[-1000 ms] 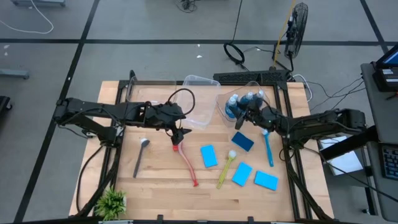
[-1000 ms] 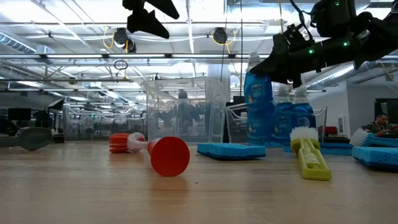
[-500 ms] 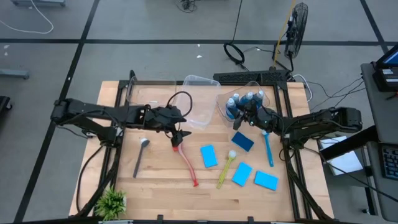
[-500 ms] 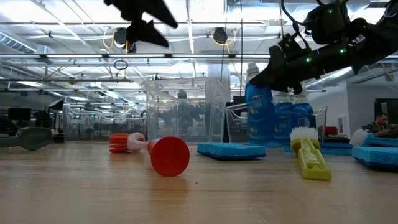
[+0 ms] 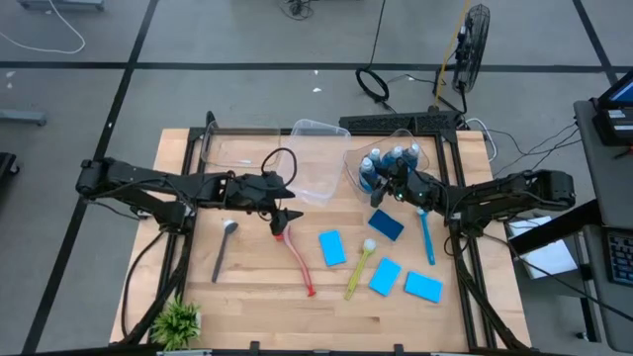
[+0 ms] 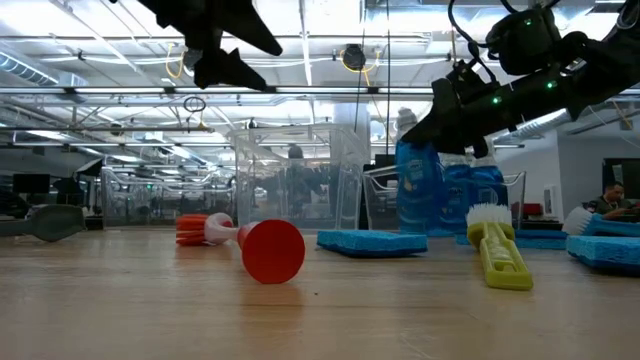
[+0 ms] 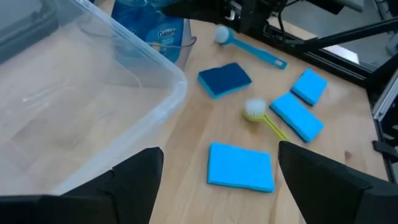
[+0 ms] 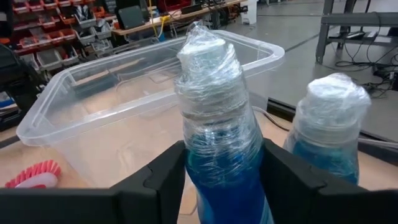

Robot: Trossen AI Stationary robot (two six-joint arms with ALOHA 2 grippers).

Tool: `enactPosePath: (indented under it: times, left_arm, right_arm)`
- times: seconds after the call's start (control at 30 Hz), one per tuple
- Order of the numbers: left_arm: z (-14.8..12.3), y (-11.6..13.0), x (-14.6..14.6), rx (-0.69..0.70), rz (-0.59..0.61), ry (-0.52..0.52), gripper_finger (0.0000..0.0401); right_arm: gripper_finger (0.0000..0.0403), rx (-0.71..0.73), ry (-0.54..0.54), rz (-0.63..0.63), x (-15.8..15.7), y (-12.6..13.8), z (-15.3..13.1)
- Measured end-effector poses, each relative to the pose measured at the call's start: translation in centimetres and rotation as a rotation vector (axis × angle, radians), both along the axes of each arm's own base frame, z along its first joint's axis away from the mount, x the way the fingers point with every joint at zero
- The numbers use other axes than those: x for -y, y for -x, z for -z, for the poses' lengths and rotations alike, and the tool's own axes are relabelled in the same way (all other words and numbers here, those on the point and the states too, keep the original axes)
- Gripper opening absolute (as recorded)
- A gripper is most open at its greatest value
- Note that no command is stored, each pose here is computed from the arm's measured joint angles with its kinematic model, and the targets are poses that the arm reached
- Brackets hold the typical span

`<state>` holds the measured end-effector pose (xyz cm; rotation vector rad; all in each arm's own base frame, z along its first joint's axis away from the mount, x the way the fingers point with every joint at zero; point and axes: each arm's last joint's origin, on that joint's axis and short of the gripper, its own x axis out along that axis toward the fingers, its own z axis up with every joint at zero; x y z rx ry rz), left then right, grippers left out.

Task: Pick & Place Kitchen Sink Supplies
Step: Put the blue dish soap into the right transparent bin

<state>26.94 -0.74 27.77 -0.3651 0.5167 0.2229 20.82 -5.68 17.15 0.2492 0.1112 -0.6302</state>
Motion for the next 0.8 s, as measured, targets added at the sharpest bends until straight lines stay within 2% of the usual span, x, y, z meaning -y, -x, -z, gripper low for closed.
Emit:
enactPosePath:
  times: [0.23,0.5,0.8]
  left_arm:
    - [-0.03,-0.01,0.15,0.001,0.018,0.004,0.0306]
    - [-0.02,-0.01,0.17,0.0,0.03,0.008,0.032]
    - [-0.02,-0.01,0.17,-0.001,0.032,0.003,0.0325]
  right_arm:
    - [0.0185,0.008,-0.023,0.003,-0.01,0.01,0.06]
    - [0.0185,0.01,-0.023,-0.001,-0.02,0.0,0.05]
    - [0.0205,0.023,-0.02,-0.001,-0.02,-0.03,-0.11]
